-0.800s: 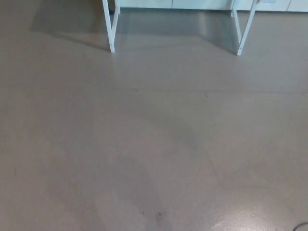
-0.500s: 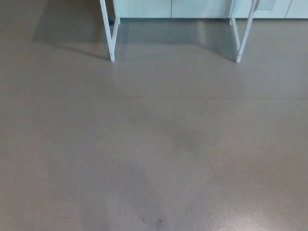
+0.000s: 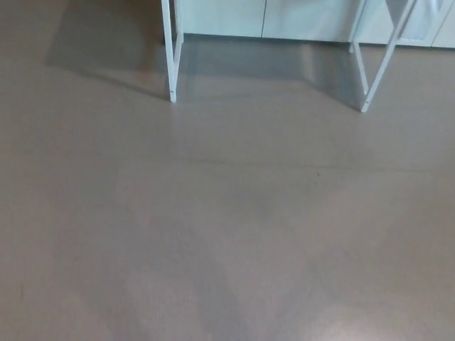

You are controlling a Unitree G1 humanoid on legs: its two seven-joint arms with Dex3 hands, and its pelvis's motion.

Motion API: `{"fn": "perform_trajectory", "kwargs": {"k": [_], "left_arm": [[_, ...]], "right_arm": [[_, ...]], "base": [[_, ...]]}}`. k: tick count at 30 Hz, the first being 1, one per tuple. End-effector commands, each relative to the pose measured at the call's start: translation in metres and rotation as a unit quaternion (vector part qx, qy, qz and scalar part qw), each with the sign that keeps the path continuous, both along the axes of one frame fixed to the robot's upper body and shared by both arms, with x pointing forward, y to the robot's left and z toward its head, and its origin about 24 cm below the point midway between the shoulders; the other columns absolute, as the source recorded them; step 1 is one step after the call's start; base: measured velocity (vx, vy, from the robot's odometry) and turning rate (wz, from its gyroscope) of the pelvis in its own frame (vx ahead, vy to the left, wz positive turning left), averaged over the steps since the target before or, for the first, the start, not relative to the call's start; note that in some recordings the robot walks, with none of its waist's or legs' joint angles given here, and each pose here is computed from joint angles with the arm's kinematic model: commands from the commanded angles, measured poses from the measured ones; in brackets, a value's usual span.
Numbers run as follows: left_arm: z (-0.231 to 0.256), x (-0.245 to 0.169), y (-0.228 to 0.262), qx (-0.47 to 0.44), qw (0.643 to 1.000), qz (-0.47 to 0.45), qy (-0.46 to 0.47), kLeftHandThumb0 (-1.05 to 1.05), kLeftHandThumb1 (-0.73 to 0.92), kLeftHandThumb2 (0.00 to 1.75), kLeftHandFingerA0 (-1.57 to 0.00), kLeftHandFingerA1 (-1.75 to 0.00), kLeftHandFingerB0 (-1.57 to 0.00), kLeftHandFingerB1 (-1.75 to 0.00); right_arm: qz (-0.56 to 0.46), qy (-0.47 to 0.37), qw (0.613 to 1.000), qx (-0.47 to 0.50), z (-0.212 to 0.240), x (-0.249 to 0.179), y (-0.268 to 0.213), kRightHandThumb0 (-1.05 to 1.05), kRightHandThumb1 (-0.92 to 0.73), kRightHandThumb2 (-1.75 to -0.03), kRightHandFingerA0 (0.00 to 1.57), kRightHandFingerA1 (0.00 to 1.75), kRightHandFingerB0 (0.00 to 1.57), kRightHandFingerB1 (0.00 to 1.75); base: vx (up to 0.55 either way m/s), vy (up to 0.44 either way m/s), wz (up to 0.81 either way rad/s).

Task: The robot walks towards a table in front, picks a shampoo with left hand and puts it in a small grey container

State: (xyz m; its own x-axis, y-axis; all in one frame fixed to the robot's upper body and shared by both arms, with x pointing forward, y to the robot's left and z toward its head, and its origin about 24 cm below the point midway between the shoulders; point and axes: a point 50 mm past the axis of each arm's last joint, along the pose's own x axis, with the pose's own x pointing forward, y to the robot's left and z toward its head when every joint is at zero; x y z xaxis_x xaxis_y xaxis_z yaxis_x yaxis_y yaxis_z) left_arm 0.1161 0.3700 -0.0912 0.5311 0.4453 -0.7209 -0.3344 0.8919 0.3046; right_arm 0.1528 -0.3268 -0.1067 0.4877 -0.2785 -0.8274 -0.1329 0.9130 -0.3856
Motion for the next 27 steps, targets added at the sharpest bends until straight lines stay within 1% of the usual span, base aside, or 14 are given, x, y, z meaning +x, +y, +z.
{"fn": "perform_trajectory", "kwargs": {"k": [1,2,4,6,11,12,13,14,16,18,21,22,25,27], "left_arm": [[0.001,0.002,0.0,0.006,1.0,-0.001,-0.009,-0.16,0.62,0.59,-0.64,-0.48,-0.52,-0.39],[0.001,0.002,0.0,0.005,1.0,-0.002,-0.008,-0.15,0.63,0.59,-0.59,-0.45,-0.51,-0.39],[0.001,0.001,0.0,0.004,1.0,-0.003,-0.007,-0.14,0.62,0.58,-0.6,-0.45,-0.51,-0.39],[0.001,0.0,0.0,0.011,1.0,-0.008,-0.003,-0.15,0.63,0.58,-0.6,-0.44,-0.51,-0.39],[0.0,-0.003,-0.001,0.013,1.0,-0.006,-0.003,-0.13,0.62,0.58,-0.62,-0.45,-0.52,-0.39],[-0.001,-0.004,-0.001,0.017,1.0,-0.006,0.0,-0.14,0.61,0.58,-0.66,-0.46,-0.53,-0.39],[-0.001,-0.004,-0.001,0.018,1.0,-0.006,0.0,-0.14,0.61,0.58,-0.66,-0.46,-0.53,-0.39],[-0.001,-0.004,-0.001,0.033,0.999,-0.03,0.013,-0.16,0.61,0.58,-0.67,-0.45,-0.51,-0.38],[-0.001,-0.004,-0.001,0.028,0.999,-0.026,0.009,-0.15,0.61,0.58,-0.65,-0.45,-0.49,-0.38],[-0.002,-0.006,-0.002,0.03,0.999,-0.038,0.017,-0.17,0.61,0.58,-0.61,-0.43,-0.45,-0.36],[-0.003,-0.008,-0.003,0.036,0.998,-0.048,0.025,-0.17,0.61,0.58,-0.6,-0.43,-0.45,-0.36],[-0.003,-0.009,-0.003,0.037,0.998,-0.047,0.025,-0.16,0.6,0.58,-0.63,-0.44,-0.45,-0.36],[-0.005,-0.01,-0.005,0.04,0.997,-0.057,0.026,-0.16,0.59,0.57,-0.6,-0.43,-0.43,-0.35],[-0.005,-0.01,-0.006,0.039,0.997,-0.062,0.028,-0.19,0.6,0.58,-0.61,-0.42,-0.41,-0.35]], "right_arm": [[0.005,-0.002,1.0,-0.013,0.005,0.003,-0.007,-0.24,-0.71,-0.61,0.6,0.42,0.48,0.37],[0.004,-0.002,1.0,-0.012,0.005,0.003,-0.007,-0.23,-0.71,-0.61,0.6,0.43,0.48,0.37],[0.009,-0.002,1.0,-0.013,0.005,0.003,-0.007,-0.23,-0.71,-0.61,0.6,0.42,0.48,0.37],[0.009,-0.001,1.0,-0.014,0.005,0.003,-0.006,-0.23,-0.72,-0.61,0.59,0.42,0.48,0.37],[0.007,0.0,1.0,-0.012,0.005,0.003,-0.007,-0.22,-0.72,-0.61,0.58,0.42,0.48,0.37],[0.009,0.002,1.0,-0.013,0.004,0.002,-0.006,-0.22,-0.71,-0.61,0.59,0.42,0.48,0.37],[0.009,0.002,1.0,-0.013,0.004,0.002,-0.006,-0.22,-0.71,-0.61,0.59,0.42,0.48,0.37],[0.007,0.002,1.0,-0.012,0.004,0.001,-0.007,-0.22,-0.71,-0.61,0.6,0.42,0.48,0.38],[0.009,0.002,1.0,-0.011,0.004,0.001,-0.007,-0.22,-0.71,-0.61,0.6,0.43,0.48,0.38],[0.006,0.004,1.0,-0.011,0.003,-0.002,-0.007,-0.22,-0.7,-0.61,0.62,0.43,0.48,0.38],[0.002,0.004,1.0,-0.007,0.003,-0.003,-0.007,-0.22,-0.71,-0.61,0.61,0.43,0.48,0.38],[0.004,0.005,1.0,-0.007,0.003,-0.003,-0.007,-0.22,-0.71,-0.61,0.6,0.43,0.48,0.38],[0.01,0.008,1.0,-0.01,0.003,-0.002,-0.008,-0.23,-0.7,-0.61,0.6,0.43,0.48,0.38],[0.011,0.007,1.0,-0.01,0.004,-0.001,-0.007,-0.23,-0.69,-0.6,0.61,0.43,0.48,0.38]], "base": [[0.3,-0.133,0.14],[0.2,-0.183,0.09],[0.4,-0.191,-0.05],[0.38,-0.204,0.47],[0.34,-0.123,0.01],[0.33,-0.003,-0.08],[0.33,0.024,-0.1],[0.32,0.056,-0.18],[0.33,0.108,-0.2],[0.45,0.161,-0.2],[0.47,0.18,-0.23],[0.42,0.148,-0.29],[0.43,0.125,-0.02],[0.39,0.067,0.08]]}}
